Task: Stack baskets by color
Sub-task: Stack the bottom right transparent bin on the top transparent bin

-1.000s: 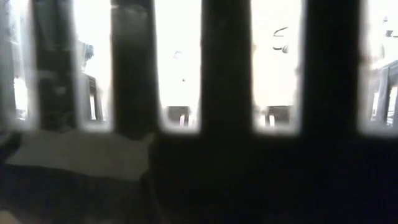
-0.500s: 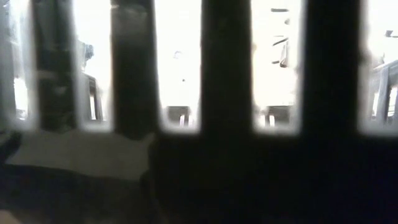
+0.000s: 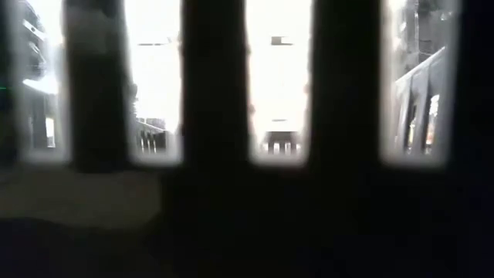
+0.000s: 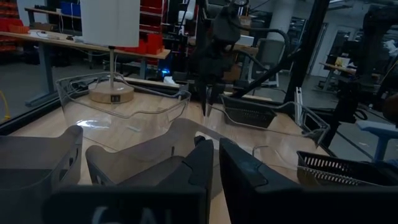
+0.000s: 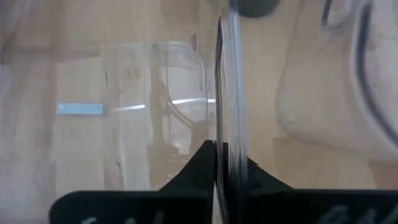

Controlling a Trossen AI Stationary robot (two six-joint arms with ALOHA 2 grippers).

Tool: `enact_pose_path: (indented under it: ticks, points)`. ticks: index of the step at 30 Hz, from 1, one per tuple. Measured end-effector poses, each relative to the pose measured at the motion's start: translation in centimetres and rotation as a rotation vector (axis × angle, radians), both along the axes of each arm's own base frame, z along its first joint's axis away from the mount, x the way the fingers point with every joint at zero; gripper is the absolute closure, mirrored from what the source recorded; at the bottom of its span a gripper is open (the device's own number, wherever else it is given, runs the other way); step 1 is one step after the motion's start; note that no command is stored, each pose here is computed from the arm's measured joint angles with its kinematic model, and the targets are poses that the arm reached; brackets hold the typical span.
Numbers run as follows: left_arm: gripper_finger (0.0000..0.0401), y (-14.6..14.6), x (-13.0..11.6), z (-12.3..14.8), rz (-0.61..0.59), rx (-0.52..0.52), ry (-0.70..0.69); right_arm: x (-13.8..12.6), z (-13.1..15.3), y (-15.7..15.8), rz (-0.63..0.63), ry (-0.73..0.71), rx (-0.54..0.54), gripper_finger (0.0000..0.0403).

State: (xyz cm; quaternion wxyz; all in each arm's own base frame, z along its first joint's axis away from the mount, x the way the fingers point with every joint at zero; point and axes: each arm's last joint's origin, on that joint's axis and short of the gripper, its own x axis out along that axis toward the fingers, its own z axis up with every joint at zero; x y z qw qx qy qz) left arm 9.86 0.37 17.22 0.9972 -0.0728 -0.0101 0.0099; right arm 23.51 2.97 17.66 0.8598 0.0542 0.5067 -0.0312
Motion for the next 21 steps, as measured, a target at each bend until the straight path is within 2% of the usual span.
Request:
enact_pose_path:
  ticks: [6,11,15,21]
  points:
    - [0.0361,0.0,0.0,0.0,0.000,0.000,0.000,0.5,1.6,-0.4,0.029,0.030,-0.029,0.0394]
    - [0.0365,0.0,0.0,0.0,0.000,0.000,0.000,1.1,4.1,-0.3,0.078,0.044,-0.055,0.0397]
    - [0.0370,0.0,0.0,0.0,0.000,0.000,0.000,1.3,6.8,-0.3,0.107,0.027,-0.067,0.0397]
    - [0.0369,0.0,0.0,0.0,0.000,0.000,0.000,0.7,12.0,-1.2,0.107,-0.084,-0.087,0.0398]
